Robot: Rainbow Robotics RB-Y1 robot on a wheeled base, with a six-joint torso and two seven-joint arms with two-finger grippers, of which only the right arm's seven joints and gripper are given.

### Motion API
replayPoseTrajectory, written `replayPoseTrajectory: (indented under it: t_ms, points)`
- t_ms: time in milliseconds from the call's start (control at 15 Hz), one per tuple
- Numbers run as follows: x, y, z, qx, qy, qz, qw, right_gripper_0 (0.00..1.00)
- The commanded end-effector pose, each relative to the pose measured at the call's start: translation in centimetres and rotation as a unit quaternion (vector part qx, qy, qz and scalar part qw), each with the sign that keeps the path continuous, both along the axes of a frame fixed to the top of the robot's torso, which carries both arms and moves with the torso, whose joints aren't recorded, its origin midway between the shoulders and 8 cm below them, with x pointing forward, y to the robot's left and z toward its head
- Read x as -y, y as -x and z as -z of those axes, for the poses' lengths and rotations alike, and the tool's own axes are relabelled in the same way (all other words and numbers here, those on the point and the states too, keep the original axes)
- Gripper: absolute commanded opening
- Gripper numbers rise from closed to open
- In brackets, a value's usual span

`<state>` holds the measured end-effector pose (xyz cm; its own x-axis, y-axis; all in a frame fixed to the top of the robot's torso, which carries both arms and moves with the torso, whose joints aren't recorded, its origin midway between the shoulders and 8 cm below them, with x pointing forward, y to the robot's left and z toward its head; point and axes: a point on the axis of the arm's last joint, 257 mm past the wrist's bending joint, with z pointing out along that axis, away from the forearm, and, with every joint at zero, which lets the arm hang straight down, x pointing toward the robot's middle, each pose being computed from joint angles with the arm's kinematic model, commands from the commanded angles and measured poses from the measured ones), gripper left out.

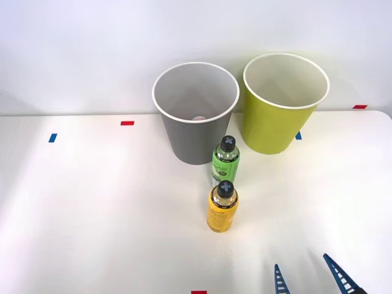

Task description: Put cans in the gray bin, plastic bottles in the light green bin

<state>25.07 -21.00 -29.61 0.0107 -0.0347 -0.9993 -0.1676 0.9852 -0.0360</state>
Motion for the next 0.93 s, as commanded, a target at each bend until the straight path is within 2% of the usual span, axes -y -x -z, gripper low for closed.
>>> replayPoseTrajectory:
  t_ms: [67,933]
  points:
    - [0.00,0.00,0.00,0.000,0.000,0.000,1.000,1.00]
    - [0.00,0.00,0.00,0.000,0.000,0.000,1.000,1.00]
